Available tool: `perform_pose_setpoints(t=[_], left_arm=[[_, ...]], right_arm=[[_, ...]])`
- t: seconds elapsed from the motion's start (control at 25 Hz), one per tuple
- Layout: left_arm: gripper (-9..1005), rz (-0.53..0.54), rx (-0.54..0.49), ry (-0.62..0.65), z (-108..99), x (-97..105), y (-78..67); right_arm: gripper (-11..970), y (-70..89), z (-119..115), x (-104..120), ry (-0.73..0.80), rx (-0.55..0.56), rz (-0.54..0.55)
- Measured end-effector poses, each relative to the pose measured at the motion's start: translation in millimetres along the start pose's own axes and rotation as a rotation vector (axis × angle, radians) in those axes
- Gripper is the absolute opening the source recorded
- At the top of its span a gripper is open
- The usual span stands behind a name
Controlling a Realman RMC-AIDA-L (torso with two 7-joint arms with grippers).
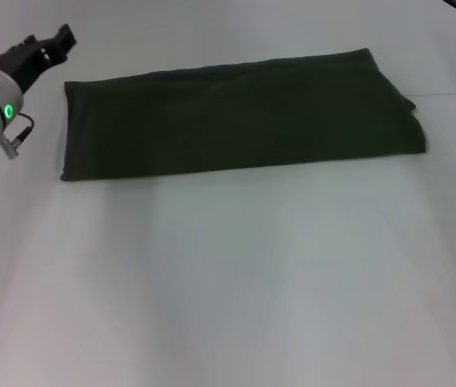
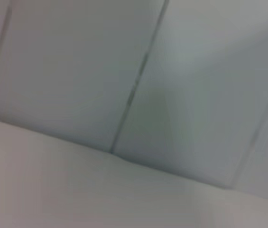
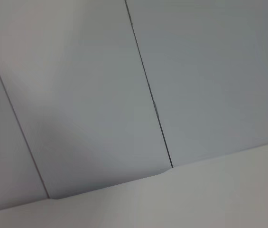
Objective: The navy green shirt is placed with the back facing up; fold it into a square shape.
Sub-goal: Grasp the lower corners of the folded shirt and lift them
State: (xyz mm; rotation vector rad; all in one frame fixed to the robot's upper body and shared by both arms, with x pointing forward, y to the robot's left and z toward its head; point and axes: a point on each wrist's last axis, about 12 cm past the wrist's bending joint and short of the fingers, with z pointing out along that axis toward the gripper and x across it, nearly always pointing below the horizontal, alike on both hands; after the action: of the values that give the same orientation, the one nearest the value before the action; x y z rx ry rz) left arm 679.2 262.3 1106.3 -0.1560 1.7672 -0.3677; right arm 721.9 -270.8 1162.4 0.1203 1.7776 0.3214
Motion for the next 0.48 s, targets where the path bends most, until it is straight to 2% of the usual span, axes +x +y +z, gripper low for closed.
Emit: perform_pose_setpoints(t=[0.08,0.12,0.28,0.32,0.48], left_arm=[[417,-0.002,0.021,0.016,-1,0,0.4],[434,-0.003,0.077,0.063,-4,1,2.3],[589,0.012,0.178,0.145,-16,4,7.2],[628,0.017,0.193,0.16,-19,3,9.4],[626,0.013,0.233,0.237,-30,4,17.7]], right_arm=[[684,-8.3,-6,1,-0.004,-0.035,0.027],[722,-12.0,-9,2,-0.002,-0.056,0.039],[875,-31.0,-26,4,0.039,-0.168,0.103],[875,-34.9,-30,5,0.054,-0.193,0.11],[875,-45.3,-45,9,0.135,-0.273,0.104]])
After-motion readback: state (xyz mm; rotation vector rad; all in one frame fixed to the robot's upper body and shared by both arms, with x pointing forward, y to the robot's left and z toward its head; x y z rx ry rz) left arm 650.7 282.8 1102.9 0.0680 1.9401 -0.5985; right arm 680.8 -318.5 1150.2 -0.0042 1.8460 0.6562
